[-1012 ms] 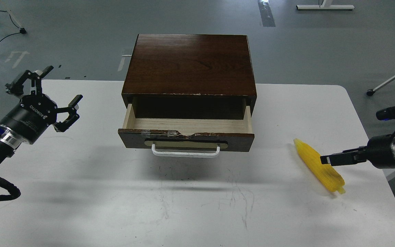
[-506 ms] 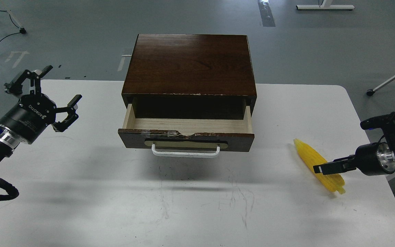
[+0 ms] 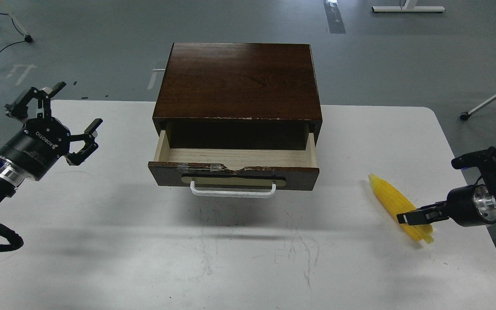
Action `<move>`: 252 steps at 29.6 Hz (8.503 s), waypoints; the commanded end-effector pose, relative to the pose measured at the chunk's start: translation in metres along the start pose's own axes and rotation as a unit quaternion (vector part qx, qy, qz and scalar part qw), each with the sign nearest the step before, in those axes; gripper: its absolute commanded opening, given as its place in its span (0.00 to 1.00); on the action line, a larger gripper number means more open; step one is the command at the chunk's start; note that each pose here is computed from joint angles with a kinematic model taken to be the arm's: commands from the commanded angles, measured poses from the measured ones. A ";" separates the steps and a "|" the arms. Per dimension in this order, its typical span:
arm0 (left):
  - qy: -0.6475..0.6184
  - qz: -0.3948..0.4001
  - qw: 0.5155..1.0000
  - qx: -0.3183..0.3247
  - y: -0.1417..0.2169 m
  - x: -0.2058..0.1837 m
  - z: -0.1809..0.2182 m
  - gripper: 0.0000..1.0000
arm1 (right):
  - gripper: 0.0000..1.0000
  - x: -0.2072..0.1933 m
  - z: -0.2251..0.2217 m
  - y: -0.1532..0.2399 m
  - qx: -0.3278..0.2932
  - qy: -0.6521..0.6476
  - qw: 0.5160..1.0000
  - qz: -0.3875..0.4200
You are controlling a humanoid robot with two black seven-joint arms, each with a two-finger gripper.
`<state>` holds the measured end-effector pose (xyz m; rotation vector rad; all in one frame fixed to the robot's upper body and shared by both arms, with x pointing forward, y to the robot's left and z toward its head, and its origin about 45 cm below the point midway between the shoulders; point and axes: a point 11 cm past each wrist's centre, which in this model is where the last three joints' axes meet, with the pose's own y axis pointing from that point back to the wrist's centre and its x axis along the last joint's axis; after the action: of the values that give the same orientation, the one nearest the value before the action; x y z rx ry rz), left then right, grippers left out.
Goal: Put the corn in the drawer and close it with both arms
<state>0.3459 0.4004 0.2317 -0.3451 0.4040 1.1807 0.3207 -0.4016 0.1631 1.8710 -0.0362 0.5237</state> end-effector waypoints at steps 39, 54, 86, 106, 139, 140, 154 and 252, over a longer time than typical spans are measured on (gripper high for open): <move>-0.021 0.006 1.000 -0.008 0.004 0.005 0.020 0.99 | 0.27 0.203 -0.313 0.016 0.064 0.467 0.881 0.035; -0.025 0.008 1.000 -0.008 0.006 0.007 0.023 0.99 | 0.98 0.212 -0.318 0.024 0.086 0.449 0.886 0.074; -0.115 0.079 0.986 -0.089 -0.008 0.057 0.106 0.99 | 0.99 0.104 -0.046 0.032 0.328 -0.480 0.734 0.352; -0.513 -0.467 0.719 -0.048 -0.038 -0.256 0.041 0.99 | 0.99 0.062 -0.023 -0.015 0.304 -0.562 0.685 0.350; -0.430 -0.516 0.723 0.162 0.025 -0.202 -0.166 0.00 | 0.99 0.047 -0.018 -0.022 0.289 -0.573 0.684 0.348; -0.429 -0.509 0.728 0.164 0.023 -0.198 -0.165 0.00 | 0.99 0.046 -0.018 -0.022 0.288 -0.573 0.684 0.348; -0.422 -0.457 0.766 0.162 0.002 -0.174 -0.150 0.00 | 0.99 0.042 -0.022 -0.028 0.290 -0.578 0.682 0.341; -0.153 -0.122 0.980 0.026 -0.042 -0.048 0.019 1.00 | 1.00 0.071 -0.028 -0.015 0.344 -0.586 0.626 0.383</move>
<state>0.3743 0.3205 0.2882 -0.1127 0.0169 0.8307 0.3775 -0.3565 0.1821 2.5800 -1.7904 -0.3332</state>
